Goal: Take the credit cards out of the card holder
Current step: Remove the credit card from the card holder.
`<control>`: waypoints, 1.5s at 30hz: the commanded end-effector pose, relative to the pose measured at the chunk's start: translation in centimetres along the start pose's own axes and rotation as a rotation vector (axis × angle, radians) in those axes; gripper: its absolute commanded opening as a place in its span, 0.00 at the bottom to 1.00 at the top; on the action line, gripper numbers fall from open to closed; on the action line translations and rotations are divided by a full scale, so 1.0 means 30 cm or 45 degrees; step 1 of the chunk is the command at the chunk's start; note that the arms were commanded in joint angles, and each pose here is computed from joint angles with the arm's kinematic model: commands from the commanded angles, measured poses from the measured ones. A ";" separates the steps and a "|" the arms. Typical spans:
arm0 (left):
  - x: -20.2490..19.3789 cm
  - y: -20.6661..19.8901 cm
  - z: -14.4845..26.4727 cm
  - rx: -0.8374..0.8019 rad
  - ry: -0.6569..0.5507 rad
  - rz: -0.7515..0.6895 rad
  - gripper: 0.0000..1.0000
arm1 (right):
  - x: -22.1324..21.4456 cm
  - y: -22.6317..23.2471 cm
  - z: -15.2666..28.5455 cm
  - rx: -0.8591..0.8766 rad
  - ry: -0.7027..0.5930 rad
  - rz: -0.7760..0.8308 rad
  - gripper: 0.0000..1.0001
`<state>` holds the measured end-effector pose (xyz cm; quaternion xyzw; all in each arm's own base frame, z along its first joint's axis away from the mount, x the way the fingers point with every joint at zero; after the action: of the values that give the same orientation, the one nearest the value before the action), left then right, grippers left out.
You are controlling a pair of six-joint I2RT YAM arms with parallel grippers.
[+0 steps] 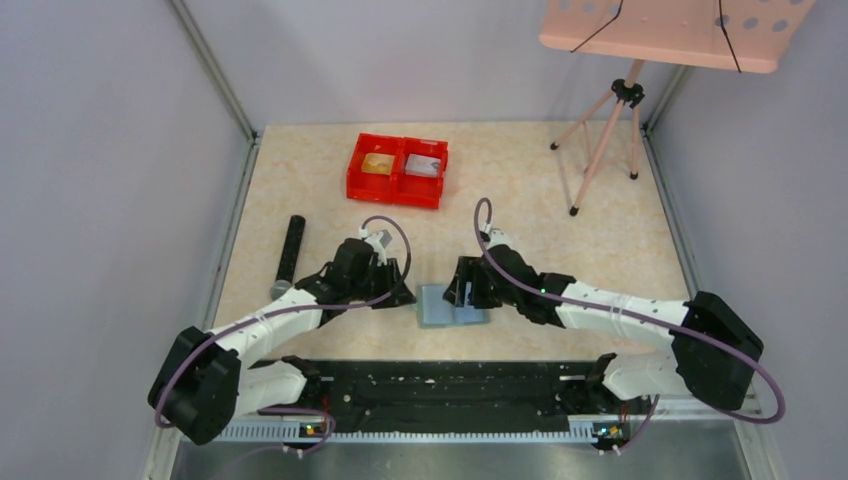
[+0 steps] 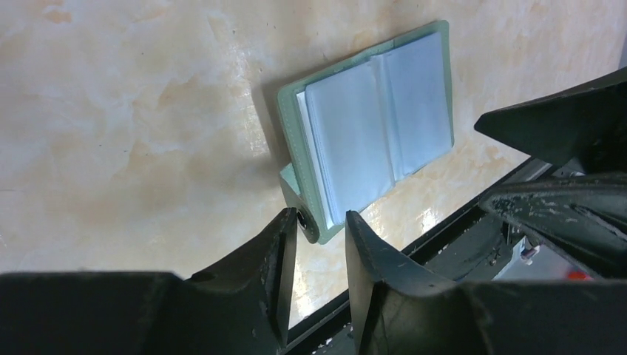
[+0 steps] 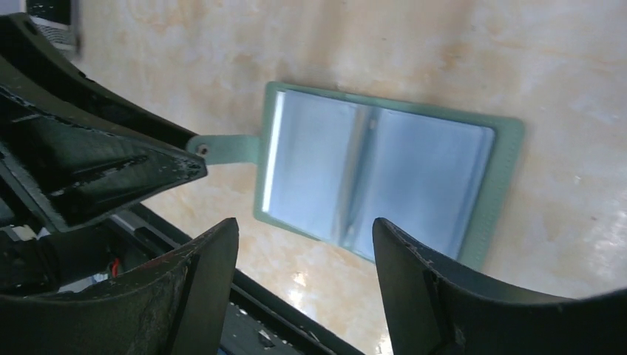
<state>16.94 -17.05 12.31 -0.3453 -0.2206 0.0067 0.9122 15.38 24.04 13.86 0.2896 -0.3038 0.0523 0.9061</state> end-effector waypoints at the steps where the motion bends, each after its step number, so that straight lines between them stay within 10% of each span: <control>1: 0.052 -0.048 0.032 -0.032 -0.130 -0.003 0.36 | 0.059 0.116 -0.021 0.142 -0.055 0.025 0.67; 12: 0.078 -0.009 0.093 0.166 -0.321 0.114 0.38 | 0.017 0.134 -0.170 -0.214 0.040 0.213 0.78; 25: 0.109 0.030 0.334 0.231 -0.929 0.129 0.41 | -0.038 0.144 -0.256 -0.489 0.105 0.386 0.79; 45: 0.075 0.022 0.276 0.140 -0.779 0.097 0.39 | -0.049 0.147 -0.270 -0.427 0.063 0.352 0.52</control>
<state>15.38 -9.94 18.91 -0.2578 -0.4883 0.1753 0.8151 17.38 31.86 9.10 0.0610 -0.3021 0.1381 0.9413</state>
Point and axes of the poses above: each gripper's point midway between its finger pads, its own z axis back along the fingers, its own y axis along the line the jaws close on, x = y × z, the point moved 8 cm from there along z, back along the fingers, and after that the axes turned 3 degrees about z, right-handed, at the moved point
